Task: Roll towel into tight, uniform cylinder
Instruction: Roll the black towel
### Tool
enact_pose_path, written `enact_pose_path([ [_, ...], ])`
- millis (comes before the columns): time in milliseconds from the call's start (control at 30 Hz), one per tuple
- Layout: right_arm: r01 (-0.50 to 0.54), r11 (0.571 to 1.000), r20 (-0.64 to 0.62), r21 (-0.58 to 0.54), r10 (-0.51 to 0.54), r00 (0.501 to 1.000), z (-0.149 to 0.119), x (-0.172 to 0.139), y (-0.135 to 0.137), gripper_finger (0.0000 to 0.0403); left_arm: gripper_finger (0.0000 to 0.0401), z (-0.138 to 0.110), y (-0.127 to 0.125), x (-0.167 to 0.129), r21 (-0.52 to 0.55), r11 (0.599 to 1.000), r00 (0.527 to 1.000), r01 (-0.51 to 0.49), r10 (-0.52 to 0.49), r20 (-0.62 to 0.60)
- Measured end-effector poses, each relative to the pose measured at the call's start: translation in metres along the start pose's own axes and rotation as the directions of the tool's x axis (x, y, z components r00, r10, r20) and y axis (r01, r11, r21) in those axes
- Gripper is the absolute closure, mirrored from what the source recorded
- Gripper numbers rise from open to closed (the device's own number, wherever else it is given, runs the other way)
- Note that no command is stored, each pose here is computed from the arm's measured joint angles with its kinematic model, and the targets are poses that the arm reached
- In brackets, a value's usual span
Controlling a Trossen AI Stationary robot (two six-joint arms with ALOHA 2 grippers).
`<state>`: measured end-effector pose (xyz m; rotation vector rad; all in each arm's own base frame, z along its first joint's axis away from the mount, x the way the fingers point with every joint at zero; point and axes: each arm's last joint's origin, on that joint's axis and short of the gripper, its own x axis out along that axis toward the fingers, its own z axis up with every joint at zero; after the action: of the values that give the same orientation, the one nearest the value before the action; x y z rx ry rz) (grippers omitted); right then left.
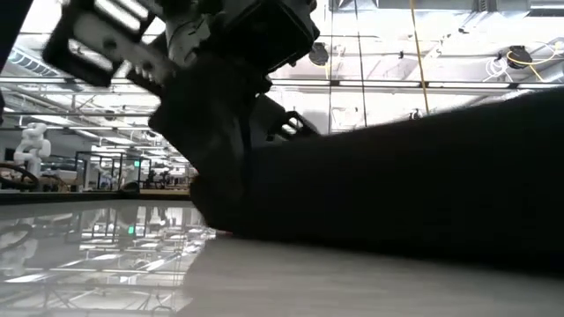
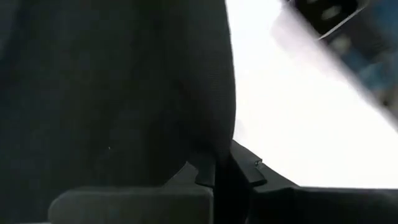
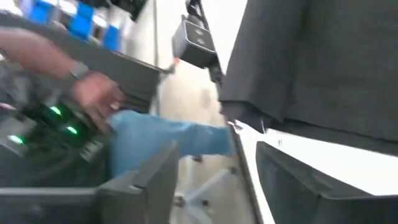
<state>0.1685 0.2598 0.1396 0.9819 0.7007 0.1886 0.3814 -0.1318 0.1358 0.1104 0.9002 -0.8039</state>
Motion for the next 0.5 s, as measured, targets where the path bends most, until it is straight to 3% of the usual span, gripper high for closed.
enact_pose_path([
  [100, 0.156, 0.987, -0.021, -0.034, -0.157, 0.987, 0.005, -0.007, -0.005, 0.0180, 0.0391, -0.001, 0.005, -0.004, -0.068, 0.995, 0.998, 0.067, -0.066, 0.025],
  [233, 0.388, 0.921, -0.014, -0.017, -0.388, 0.921, 0.016, -0.016, -0.020, 0.0187, 0.0391, -0.001, 0.006, -0.005, -0.124, 0.988, 0.996, 0.088, -0.085, 0.030],
  [367, 0.446, 0.893, 0.008, -0.066, -0.446, 0.895, 0.031, -0.015, -0.025, 0.0208, 0.0391, -0.005, 0.006, -0.003, -0.206, 0.974, 0.996, 0.091, -0.092, 0.003],
  [500, 0.479, 0.864, -0.047, -0.154, -0.490, 0.870, 0.047, -0.007, -0.034, 0.0235, 0.0391, -0.008, 0.006, -0.002, -0.252, 0.964, 0.995, 0.088, -0.096, -0.019],
])
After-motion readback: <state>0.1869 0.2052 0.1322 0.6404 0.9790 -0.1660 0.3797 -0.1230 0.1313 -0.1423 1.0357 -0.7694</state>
